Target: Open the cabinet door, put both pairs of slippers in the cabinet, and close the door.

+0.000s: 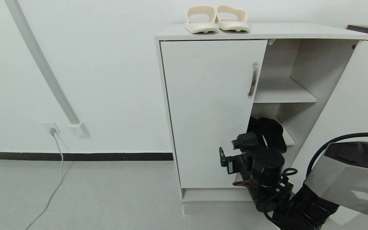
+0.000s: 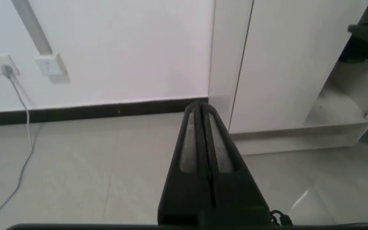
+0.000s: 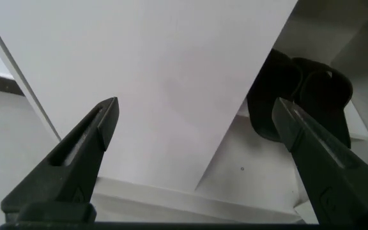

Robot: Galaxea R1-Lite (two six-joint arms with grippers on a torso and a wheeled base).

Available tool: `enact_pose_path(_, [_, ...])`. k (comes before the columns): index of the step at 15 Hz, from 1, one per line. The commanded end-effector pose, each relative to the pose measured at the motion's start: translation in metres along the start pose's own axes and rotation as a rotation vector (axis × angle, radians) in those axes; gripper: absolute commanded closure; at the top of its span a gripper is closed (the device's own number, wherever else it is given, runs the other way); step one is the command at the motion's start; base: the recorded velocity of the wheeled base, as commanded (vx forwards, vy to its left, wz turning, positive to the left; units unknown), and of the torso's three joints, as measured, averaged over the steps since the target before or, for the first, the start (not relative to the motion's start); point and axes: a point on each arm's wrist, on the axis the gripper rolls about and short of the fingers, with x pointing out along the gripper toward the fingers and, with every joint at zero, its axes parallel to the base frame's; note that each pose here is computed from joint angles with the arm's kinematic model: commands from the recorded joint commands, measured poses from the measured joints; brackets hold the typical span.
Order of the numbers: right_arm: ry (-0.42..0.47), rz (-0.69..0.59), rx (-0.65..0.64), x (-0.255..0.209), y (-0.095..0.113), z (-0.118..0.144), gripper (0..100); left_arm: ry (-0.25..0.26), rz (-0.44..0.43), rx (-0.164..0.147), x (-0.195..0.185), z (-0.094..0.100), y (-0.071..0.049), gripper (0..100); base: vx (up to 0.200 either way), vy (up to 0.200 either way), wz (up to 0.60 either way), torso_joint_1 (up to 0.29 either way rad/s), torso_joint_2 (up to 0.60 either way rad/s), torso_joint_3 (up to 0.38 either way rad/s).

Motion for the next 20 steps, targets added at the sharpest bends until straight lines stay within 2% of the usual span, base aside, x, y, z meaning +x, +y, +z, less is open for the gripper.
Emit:
enact_pose_path(1, [0.001, 0.001, -0.001, 0.0, 0.0001, -0.001, 0, -0.002, 0.001, 0.0, 0.0, 0.0003, 0.0, 100, 0.0, 0.0, 0.0, 0.041, -0.31, -0.369])
enact_pose_path(8, [0.006, 0.0, -0.006, 0.0006, 0.0007, -0.0036, 0, -0.002, 0.001, 0.0, 0.0, 0.0003, 0.0, 100, 0.0, 0.0, 0.0, 0.081, -0.49, -0.353])
enact_pose_path(20, [0.01, 0.0, -0.009, 0.0009, 0.0011, -0.0052, 0, -0.002, 0.001, 0.0, 0.0, 0.0003, 0.0, 100, 0.0, 0.0, 0.0, 0.171, -0.49, -0.317])
